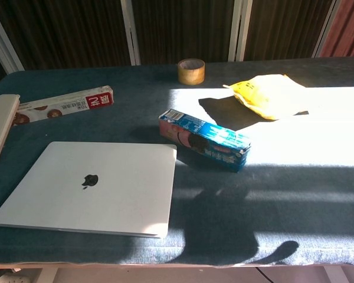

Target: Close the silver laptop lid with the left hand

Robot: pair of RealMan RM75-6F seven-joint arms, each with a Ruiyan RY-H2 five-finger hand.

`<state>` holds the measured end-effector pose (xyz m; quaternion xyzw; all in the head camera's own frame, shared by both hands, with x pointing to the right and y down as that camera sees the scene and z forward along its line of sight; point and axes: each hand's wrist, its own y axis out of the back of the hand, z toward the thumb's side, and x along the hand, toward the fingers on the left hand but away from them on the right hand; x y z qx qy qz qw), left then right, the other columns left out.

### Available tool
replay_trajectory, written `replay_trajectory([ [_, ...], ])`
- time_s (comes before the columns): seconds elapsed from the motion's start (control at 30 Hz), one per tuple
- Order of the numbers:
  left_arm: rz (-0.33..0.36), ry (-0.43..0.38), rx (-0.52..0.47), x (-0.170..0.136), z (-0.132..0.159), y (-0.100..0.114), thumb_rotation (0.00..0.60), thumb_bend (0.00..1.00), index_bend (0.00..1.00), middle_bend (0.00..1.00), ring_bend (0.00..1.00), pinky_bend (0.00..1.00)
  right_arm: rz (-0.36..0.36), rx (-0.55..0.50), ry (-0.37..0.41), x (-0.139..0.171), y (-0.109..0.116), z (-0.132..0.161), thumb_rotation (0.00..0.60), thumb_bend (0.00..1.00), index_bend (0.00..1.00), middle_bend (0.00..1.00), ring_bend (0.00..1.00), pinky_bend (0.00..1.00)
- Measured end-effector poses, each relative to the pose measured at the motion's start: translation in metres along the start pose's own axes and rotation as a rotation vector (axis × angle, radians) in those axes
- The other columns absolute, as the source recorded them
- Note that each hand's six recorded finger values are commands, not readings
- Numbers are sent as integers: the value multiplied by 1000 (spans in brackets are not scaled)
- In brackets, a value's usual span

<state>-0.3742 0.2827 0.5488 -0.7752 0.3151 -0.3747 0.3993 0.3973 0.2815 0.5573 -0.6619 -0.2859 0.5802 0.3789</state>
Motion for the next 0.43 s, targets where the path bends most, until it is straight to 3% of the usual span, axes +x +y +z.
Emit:
replay_trajectory([
  [0.23, 44, 345, 26, -82, -26, 14, 600, 178, 0, 106, 5, 153, -1, 15, 0, -1, -2, 3, 600, 205, 0, 0, 0, 0],
  [0.43, 82, 387, 62, -90, -32, 22, 600, 178, 0, 105, 3, 152, -1, 21, 6, 1, -4, 5, 600, 205, 0, 0, 0, 0],
])
